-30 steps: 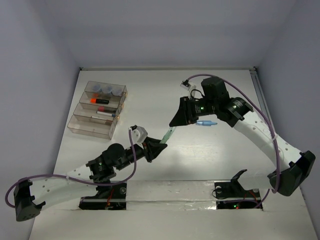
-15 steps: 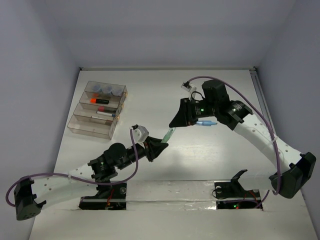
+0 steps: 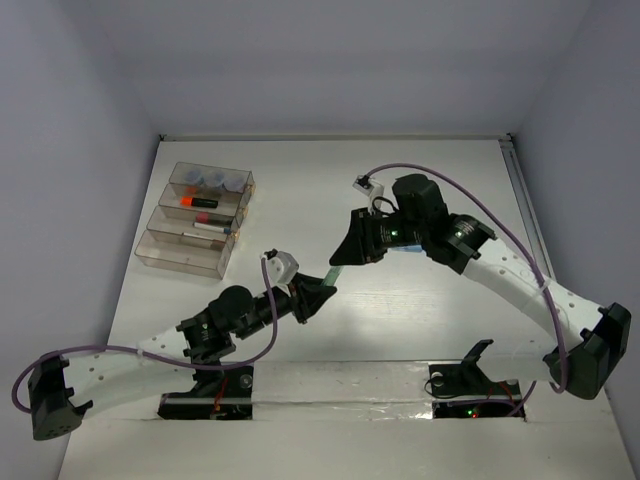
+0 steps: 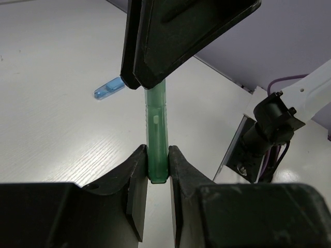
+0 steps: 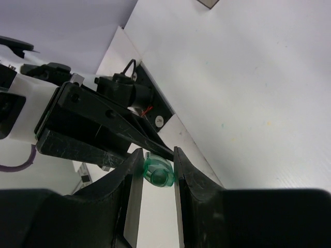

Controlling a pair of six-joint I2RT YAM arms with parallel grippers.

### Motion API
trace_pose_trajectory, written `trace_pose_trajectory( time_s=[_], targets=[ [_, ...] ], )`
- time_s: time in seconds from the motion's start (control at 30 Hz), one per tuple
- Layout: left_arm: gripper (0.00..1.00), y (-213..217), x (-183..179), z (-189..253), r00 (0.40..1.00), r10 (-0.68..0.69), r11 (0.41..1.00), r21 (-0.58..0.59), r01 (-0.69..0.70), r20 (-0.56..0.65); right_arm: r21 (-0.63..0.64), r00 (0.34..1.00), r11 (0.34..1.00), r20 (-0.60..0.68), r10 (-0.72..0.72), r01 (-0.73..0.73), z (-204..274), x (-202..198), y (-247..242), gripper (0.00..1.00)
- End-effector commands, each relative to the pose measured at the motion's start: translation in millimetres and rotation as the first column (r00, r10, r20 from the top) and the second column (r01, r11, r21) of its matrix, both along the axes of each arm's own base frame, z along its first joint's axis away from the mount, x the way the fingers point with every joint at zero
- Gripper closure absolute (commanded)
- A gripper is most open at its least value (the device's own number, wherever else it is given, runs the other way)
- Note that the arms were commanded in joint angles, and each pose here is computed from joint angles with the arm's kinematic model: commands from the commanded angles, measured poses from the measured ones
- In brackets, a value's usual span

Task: Sort the stationery into containers
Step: Close the pen cap on the pen.

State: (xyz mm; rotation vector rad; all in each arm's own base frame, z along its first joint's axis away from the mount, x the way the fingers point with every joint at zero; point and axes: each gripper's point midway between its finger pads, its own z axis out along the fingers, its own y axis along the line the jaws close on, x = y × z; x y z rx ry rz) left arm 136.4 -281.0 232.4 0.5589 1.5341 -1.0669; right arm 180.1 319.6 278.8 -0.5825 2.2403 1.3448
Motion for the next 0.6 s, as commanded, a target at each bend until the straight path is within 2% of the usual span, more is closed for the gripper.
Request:
trace_pose_trajectory(
  time_s=[0.0,0.27,0.57],
  targets=[
    [1.00,2.6,-5.6,89.3,0.994,-0.003,0.968,-0.248,0.031,0.109,-0.039,0.999,0.999,0.042,-0.027,0.028,-12.3,-0.2,2.9,0.95],
    [1.00,5.9,-0.5,104.7,0.990,0.033,0.966,-0.259,0.003,0.135,-0.091,0.999,0.996,0.034,0.002,0.001,-34.6,-19.3,15.8,1.00],
    [1.00,7.2,12.7,127.2,0.981,0.107,0.961,-0.269,-0.060,0.162,-0.163,1.000,0.986,0.017,-0.020,0.022,-81.2,-32.3,22.6,1.00]
  ],
)
